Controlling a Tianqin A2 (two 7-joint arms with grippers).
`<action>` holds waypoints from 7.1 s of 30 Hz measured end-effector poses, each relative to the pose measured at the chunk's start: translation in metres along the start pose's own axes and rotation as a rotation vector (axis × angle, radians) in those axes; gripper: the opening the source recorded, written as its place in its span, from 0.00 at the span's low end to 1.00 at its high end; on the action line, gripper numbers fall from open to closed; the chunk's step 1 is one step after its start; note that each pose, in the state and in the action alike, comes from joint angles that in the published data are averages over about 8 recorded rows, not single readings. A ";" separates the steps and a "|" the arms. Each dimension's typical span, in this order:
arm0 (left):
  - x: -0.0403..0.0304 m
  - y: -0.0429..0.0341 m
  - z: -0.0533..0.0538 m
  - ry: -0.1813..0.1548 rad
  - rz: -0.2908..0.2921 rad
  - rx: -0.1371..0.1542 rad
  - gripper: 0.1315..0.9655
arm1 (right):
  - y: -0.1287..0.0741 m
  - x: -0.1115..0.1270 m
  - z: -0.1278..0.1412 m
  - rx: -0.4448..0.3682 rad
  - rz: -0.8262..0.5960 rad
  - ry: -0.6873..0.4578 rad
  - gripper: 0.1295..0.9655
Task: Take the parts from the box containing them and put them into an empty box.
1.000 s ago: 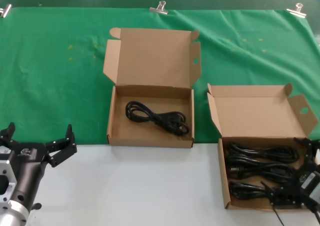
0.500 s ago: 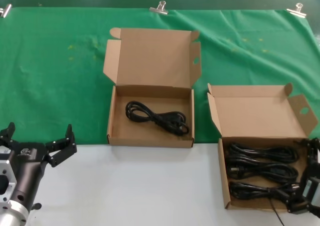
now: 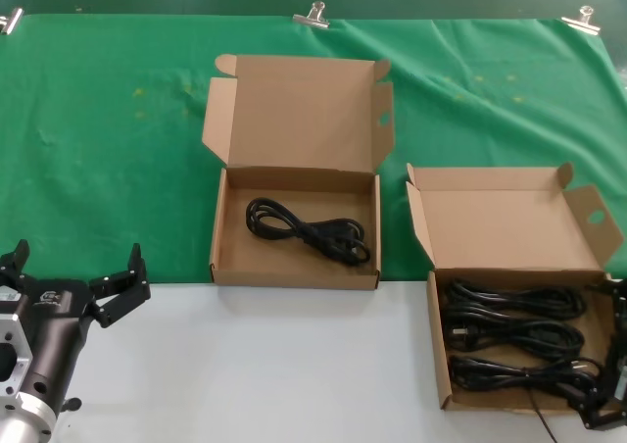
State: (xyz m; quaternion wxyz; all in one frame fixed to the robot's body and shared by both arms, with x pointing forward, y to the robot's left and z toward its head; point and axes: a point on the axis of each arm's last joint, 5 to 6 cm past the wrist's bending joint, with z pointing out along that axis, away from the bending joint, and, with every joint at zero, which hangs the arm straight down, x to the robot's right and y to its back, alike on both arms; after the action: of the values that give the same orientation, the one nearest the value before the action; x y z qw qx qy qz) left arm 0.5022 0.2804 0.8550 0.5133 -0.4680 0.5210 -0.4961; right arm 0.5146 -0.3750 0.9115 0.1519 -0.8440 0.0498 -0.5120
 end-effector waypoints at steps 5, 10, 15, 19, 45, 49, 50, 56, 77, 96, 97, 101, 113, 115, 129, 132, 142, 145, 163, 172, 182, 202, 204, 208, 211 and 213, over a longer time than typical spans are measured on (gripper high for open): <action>0.0000 0.0000 0.000 0.000 0.000 0.000 1.00 | 0.007 0.000 0.003 -0.003 -0.010 -0.010 1.00; 0.0000 0.0000 0.000 0.000 0.000 0.000 1.00 | 0.013 -0.001 0.002 -0.004 -0.021 -0.022 1.00; 0.0000 0.0000 0.000 0.000 0.000 0.000 1.00 | 0.018 -0.001 0.000 -0.006 -0.035 -0.031 1.00; 0.0000 0.0000 0.000 0.000 0.000 0.000 1.00 | 0.020 0.000 0.001 -0.007 -0.043 -0.030 1.00; 0.0000 0.0000 0.000 0.000 0.000 0.000 1.00 | 0.027 -0.001 0.014 0.001 -0.059 -0.037 0.84; 0.0000 0.0000 0.000 0.000 0.000 0.000 1.00 | 0.029 0.001 0.017 0.037 -0.059 -0.055 0.74; 0.0000 0.0000 0.000 0.000 0.000 0.000 1.00 | 0.029 0.001 0.018 0.048 -0.058 -0.064 0.71; 0.0000 0.0000 0.000 0.000 0.000 0.000 1.00 | 0.033 0.005 0.022 0.099 -0.058 -0.153 0.57; 0.0000 0.0000 0.000 0.000 0.000 0.000 1.00 | 0.025 0.018 0.022 -0.091 -0.052 -0.364 0.17; 0.0000 0.0000 0.000 0.000 0.000 0.000 1.00 | -0.026 0.052 -0.005 -0.083 -0.030 -0.221 0.10; 0.0000 0.0000 0.000 0.000 0.000 0.000 1.00 | -0.030 0.054 -0.007 -0.075 -0.025 -0.212 0.10; 0.0000 0.0000 0.000 0.000 0.000 0.000 1.00 | -0.047 0.060 -0.014 -0.036 0.002 -0.174 0.10; 0.0000 0.0000 0.000 0.000 0.000 0.000 1.00 | -0.104 0.070 -0.024 0.138 0.106 -0.092 0.10; 0.0000 0.0000 0.000 0.000 0.000 0.000 1.00 | -0.116 0.071 -0.021 0.173 0.110 -0.085 0.10; 0.0000 0.0000 0.000 0.000 0.000 0.000 1.00 | -0.175 0.073 0.044 0.271 -0.008 -0.079 0.10; 0.0000 0.0000 0.000 0.000 0.000 0.000 1.00 | -0.184 0.078 0.060 0.275 -0.033 -0.077 0.10; 0.0000 0.0000 0.000 0.000 0.000 0.000 1.00 | -0.203 0.100 0.097 0.264 -0.114 -0.058 0.10; 0.0000 0.0000 0.000 0.000 0.000 0.000 1.00 | -0.203 0.104 0.106 0.252 -0.137 -0.051 0.09; 0.0000 0.0000 0.000 0.000 0.000 0.000 1.00 | -0.206 0.106 0.145 0.269 -0.160 -0.023 0.09; 0.0000 0.0000 0.000 0.000 0.000 0.000 1.00 | -0.205 0.106 0.152 0.282 -0.148 0.002 0.10; 0.0000 0.0000 0.000 0.000 0.000 0.000 1.00 | -0.206 0.105 0.156 0.294 -0.142 0.020 0.16; 0.0000 0.0000 0.000 0.000 0.000 0.000 1.00 | -0.190 0.104 0.136 0.300 -0.062 0.065 0.47; 0.0000 0.0000 0.000 0.000 0.000 0.000 1.00 | -0.186 0.104 0.128 0.304 -0.026 0.080 0.53; 0.0000 0.0000 0.000 0.000 0.000 0.000 1.00 | -0.182 0.104 0.116 0.309 0.027 0.099 0.65; 0.0000 0.0000 0.000 0.000 0.000 0.000 1.00 | -0.180 0.103 0.114 0.315 0.046 0.104 0.71; 0.0000 0.0000 0.000 0.000 0.000 0.000 1.00 | -0.179 0.101 0.113 0.321 0.057 0.106 0.75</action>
State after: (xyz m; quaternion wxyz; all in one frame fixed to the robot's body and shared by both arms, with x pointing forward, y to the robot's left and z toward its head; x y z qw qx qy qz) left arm 0.5022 0.2804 0.8550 0.5133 -0.4679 0.5210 -0.4961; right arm 0.6489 -0.2057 1.0033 0.2962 -0.7790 -0.0006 -0.5527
